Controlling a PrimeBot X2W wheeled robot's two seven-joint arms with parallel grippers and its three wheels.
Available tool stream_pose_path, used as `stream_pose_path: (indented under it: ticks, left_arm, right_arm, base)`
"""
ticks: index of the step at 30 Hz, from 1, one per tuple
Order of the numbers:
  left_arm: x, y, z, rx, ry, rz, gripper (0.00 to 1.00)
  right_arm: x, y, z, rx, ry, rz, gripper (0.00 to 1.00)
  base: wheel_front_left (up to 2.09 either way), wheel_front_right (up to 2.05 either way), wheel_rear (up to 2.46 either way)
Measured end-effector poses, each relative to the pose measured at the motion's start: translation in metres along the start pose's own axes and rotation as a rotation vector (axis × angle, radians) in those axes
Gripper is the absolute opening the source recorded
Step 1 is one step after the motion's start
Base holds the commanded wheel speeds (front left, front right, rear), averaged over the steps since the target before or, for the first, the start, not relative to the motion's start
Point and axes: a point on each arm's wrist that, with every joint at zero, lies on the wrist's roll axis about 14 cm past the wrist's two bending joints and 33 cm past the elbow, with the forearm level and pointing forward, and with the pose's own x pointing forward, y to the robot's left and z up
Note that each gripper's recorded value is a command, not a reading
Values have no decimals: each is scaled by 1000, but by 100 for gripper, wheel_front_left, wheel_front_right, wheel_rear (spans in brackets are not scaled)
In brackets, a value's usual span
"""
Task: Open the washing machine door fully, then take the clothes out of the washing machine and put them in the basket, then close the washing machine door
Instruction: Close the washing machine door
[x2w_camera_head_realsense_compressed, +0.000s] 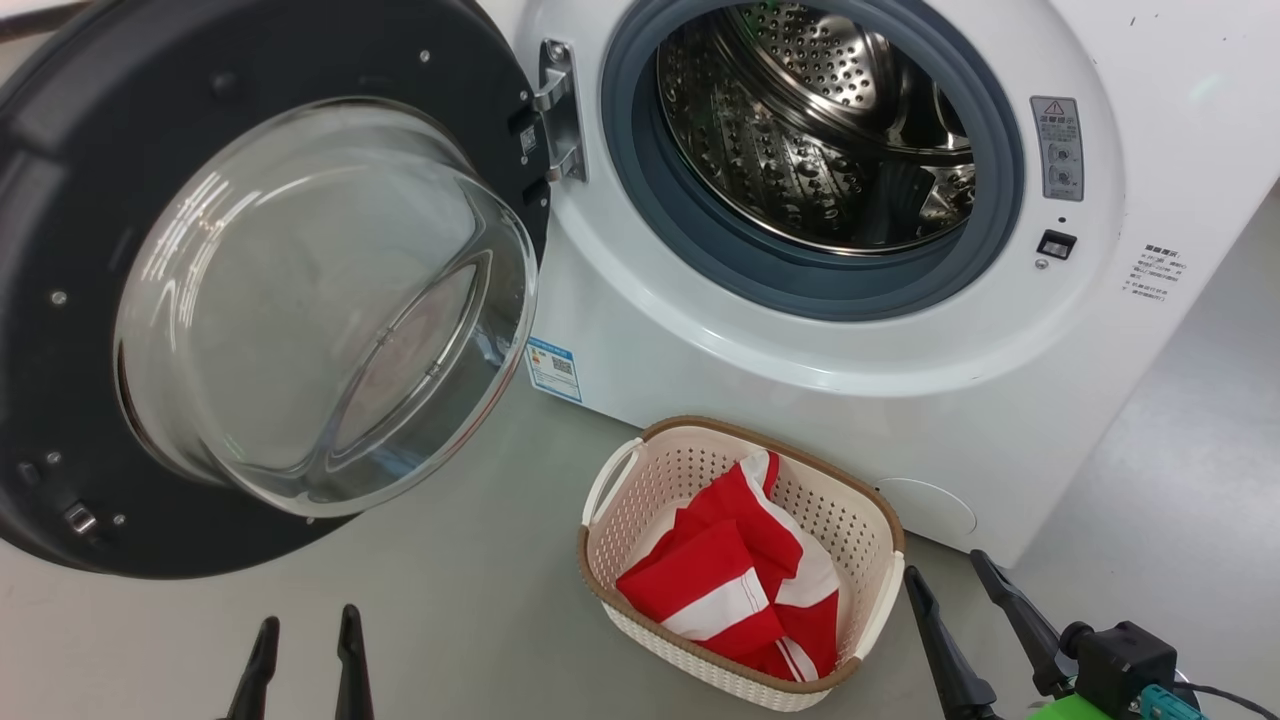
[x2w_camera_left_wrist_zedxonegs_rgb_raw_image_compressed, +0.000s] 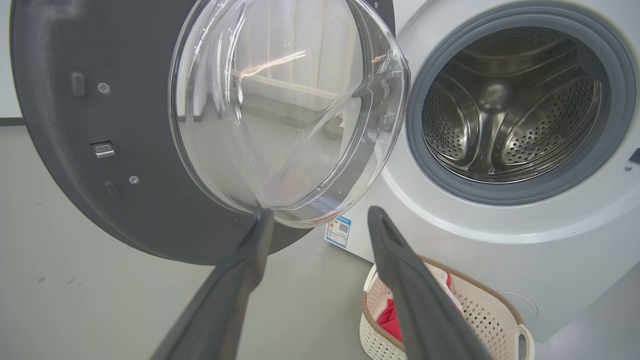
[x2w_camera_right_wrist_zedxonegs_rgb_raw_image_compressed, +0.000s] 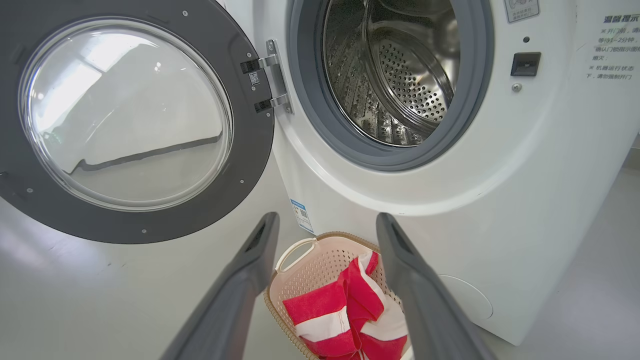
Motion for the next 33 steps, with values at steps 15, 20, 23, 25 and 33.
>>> stream_pose_path:
  ticks: [15,20,23,25,33]
  left_arm:
    - [23,10,118,-30,-367,-27,0]
    - [33,24,214,93,-637,-48,0]
    - [43,31,259,132,-747,-61,0]
    - [51,35,284,137,-798,-58,0]
    - [89,80,328,-20,-817,16,0]
  right_arm:
    - [0,-3,1,14,-7,-15,100]
    - [0,-8,2,22,-12,-34,100]
    - [1,-9,0,28,-9,-38,100]
    - [2,-10,-1,32,-8,-39,100]
    - [4,-10,2,55,-23,-54,100]
  base:
    - [0,0,0]
    - [0,0,0]
    - [0,0,0]
    - [0,0,0]
    - [0,0,0]
